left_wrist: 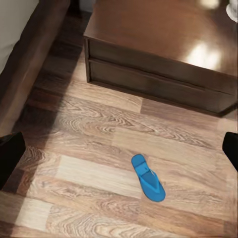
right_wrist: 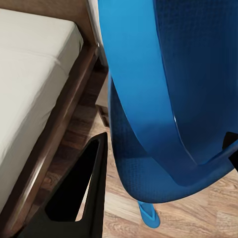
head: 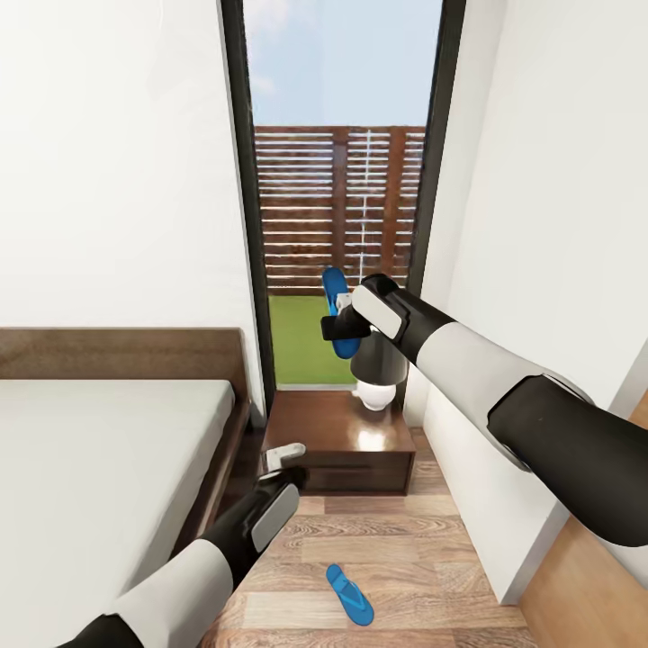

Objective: In the bedroom, move the book from the bed onto either nightstand, and place the two sandals side by side next to the bed.

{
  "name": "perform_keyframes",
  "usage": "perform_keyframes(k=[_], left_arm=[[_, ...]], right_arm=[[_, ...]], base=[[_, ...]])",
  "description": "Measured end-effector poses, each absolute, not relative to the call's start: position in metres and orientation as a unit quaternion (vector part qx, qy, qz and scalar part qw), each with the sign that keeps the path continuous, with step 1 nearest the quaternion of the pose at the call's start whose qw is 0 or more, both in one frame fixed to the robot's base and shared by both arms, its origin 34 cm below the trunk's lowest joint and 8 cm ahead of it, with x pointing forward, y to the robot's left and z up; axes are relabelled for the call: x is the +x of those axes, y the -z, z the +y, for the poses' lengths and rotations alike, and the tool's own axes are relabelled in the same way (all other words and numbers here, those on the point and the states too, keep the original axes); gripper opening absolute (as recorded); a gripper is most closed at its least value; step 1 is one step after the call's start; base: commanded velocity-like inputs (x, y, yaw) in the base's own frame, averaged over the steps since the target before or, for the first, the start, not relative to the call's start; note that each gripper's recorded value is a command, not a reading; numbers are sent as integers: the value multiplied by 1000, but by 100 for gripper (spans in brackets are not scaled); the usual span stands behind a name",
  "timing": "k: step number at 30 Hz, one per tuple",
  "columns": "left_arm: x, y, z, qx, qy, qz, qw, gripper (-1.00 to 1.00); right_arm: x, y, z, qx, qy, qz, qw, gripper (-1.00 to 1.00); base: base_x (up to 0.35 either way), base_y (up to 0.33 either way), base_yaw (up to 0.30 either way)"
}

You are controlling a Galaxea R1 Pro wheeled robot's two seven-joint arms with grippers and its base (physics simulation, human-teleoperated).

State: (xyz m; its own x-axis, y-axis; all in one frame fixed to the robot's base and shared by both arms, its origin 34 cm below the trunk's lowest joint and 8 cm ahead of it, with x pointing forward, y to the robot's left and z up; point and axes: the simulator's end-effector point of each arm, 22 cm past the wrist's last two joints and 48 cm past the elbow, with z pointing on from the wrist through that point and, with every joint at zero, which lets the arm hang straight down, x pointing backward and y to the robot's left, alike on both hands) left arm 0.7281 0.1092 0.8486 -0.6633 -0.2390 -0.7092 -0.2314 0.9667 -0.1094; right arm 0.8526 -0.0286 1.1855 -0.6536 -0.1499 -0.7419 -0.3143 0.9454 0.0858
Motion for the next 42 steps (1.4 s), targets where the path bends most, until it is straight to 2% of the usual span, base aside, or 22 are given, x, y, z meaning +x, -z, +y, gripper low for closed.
perform_keyframes(k=[23,30,42], left_arm=[[718,-785,85,-86,66,926,362,100],[700,-762,62,-49,104,943,312,100],[687,-737,54,-63,125,951,276,100]], right_arm=[[856,-1156,-28,-129,-104,903,397,-100],[856,-1146,-28,-129,-105,903,397,-100],[857,-1128,-28,-128,-105,903,397,-100]], base=[[0,0,0],[0,0,0],[0,0,0]])
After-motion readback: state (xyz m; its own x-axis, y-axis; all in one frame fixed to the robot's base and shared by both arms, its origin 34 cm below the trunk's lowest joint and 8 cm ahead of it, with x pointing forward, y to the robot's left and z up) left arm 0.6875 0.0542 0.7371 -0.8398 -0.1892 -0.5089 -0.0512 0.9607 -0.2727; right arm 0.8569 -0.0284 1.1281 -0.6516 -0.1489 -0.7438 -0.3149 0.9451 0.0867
